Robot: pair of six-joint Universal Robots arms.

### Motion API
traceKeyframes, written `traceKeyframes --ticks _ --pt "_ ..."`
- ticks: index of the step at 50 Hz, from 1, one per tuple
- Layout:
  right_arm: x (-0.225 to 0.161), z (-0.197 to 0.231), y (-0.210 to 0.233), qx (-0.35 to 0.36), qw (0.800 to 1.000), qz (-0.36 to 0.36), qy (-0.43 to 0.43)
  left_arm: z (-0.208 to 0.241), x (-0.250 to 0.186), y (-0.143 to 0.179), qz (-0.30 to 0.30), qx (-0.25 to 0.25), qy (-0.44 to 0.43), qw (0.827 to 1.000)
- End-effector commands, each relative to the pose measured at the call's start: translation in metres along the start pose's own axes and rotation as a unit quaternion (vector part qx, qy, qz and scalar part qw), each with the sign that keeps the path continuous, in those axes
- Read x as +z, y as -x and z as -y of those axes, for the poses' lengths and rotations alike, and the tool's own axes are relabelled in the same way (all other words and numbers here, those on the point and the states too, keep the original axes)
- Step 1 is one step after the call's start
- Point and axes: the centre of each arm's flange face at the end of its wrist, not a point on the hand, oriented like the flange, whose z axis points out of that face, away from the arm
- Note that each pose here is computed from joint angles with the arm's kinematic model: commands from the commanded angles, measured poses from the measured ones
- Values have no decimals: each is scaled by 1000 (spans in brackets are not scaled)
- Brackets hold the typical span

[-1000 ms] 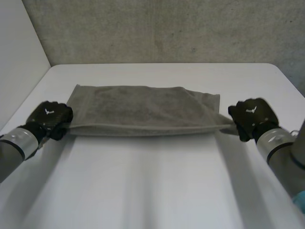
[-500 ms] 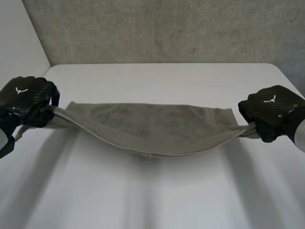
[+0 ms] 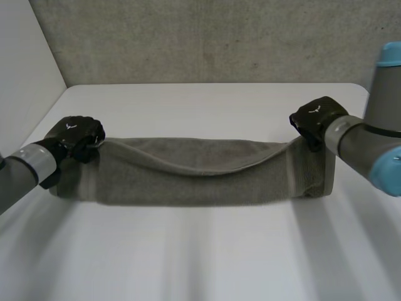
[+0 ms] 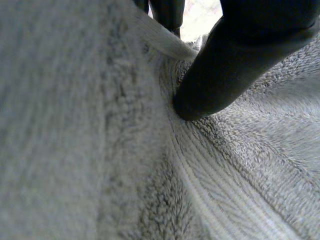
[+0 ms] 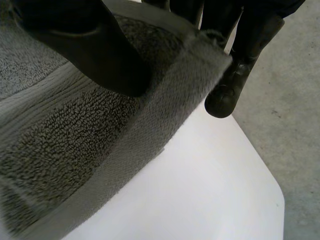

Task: Fold the towel.

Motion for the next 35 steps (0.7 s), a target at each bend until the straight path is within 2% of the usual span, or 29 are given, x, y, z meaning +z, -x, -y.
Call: traceKeyframes --ticks 1,15,27,35 --pt "36 -3 17 -8 1000 -14 5 -5 42 14 28 15 -12 999" --pt "85 -15 31 -7 998 -60 -14 -9 87 14 25 25 -22 999" --pt "108 -14 28 -3 994 -101 -43 -19 96 9 25 24 -18 999" --pt "118 -12 18 0 988 -146 -40 -15 96 18 64 22 -16 998"
